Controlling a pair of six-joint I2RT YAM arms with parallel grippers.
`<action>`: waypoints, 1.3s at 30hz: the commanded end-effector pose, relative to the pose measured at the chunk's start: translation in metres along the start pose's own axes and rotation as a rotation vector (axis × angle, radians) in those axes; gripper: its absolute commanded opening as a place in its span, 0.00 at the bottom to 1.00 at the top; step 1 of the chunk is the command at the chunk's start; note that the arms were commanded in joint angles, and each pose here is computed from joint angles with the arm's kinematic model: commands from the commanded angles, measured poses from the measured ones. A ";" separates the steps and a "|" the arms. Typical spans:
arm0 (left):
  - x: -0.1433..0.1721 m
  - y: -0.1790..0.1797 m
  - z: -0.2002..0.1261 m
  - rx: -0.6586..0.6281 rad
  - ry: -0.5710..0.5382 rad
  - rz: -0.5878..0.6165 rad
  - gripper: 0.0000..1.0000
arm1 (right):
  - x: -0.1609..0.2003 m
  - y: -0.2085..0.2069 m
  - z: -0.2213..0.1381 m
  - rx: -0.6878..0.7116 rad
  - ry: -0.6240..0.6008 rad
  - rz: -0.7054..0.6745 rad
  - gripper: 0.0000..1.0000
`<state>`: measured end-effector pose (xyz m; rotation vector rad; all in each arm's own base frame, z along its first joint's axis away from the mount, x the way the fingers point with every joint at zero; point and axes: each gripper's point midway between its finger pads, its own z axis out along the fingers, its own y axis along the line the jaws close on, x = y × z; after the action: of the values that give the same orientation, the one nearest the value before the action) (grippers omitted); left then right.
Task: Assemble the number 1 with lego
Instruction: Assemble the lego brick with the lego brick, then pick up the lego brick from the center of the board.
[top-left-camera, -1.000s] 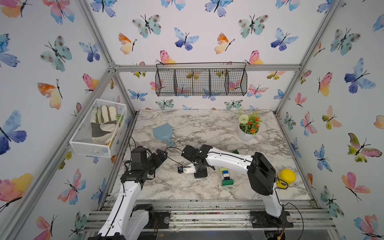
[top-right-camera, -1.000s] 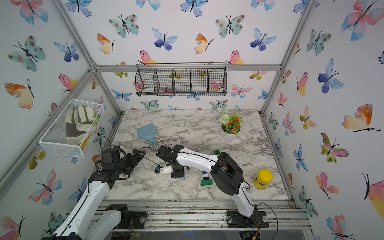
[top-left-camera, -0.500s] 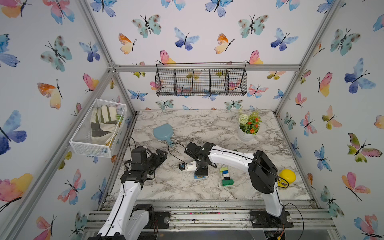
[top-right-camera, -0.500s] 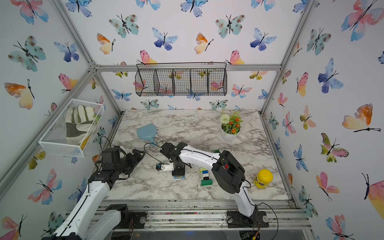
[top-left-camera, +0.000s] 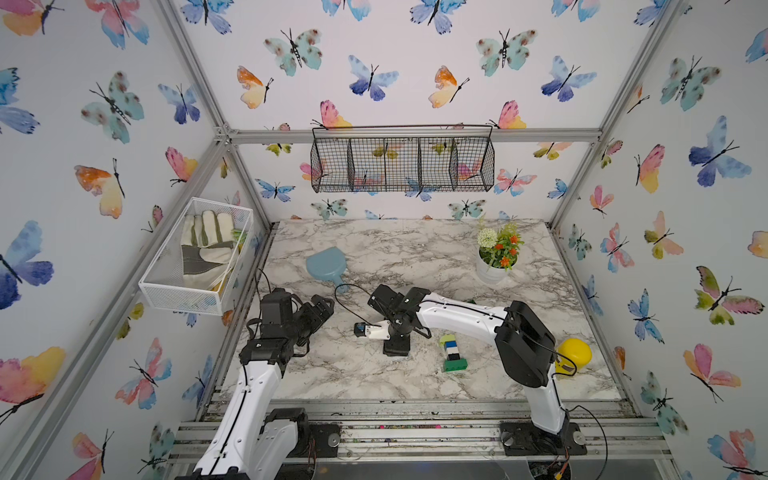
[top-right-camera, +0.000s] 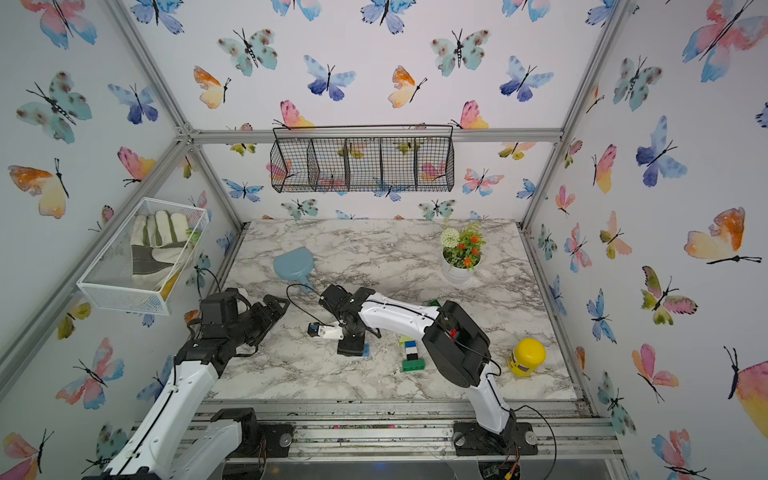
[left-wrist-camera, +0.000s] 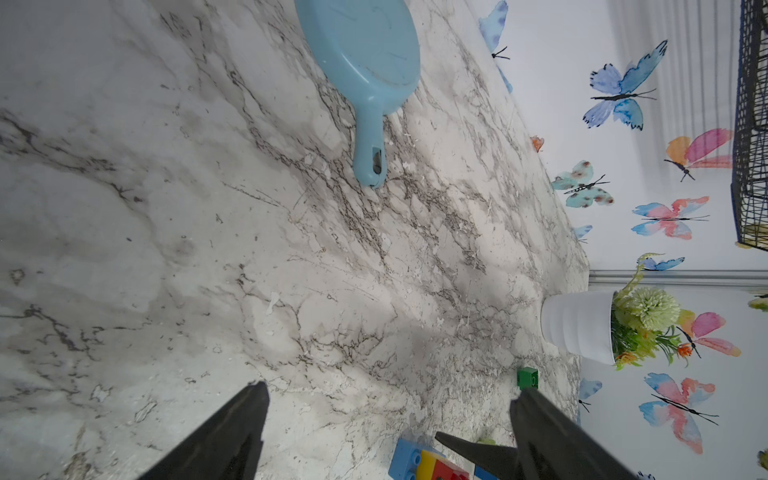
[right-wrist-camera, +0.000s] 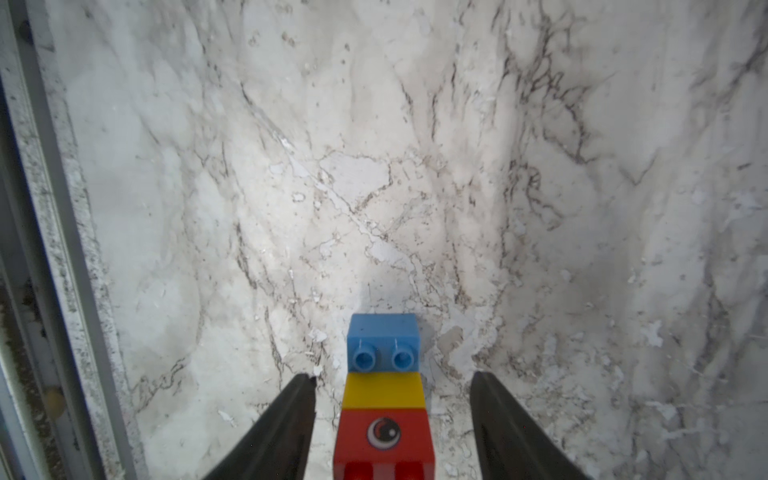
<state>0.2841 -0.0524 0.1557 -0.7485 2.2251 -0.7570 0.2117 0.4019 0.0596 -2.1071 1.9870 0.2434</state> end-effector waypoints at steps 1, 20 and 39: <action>-0.008 -0.004 -0.007 -0.006 -0.031 0.027 0.96 | -0.019 -0.006 -0.038 0.026 -0.135 0.049 0.70; 0.000 -0.026 0.002 0.120 0.031 0.067 0.93 | 0.218 -0.137 -0.089 0.515 -0.006 1.067 0.71; 0.000 -0.031 0.009 0.135 0.058 0.101 0.93 | 0.270 -0.136 -0.025 0.350 0.239 1.091 0.64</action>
<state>0.2955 -0.0711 0.1607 -0.6138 2.2374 -0.8580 0.3761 0.1416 0.0295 -0.6902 2.7773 -0.2666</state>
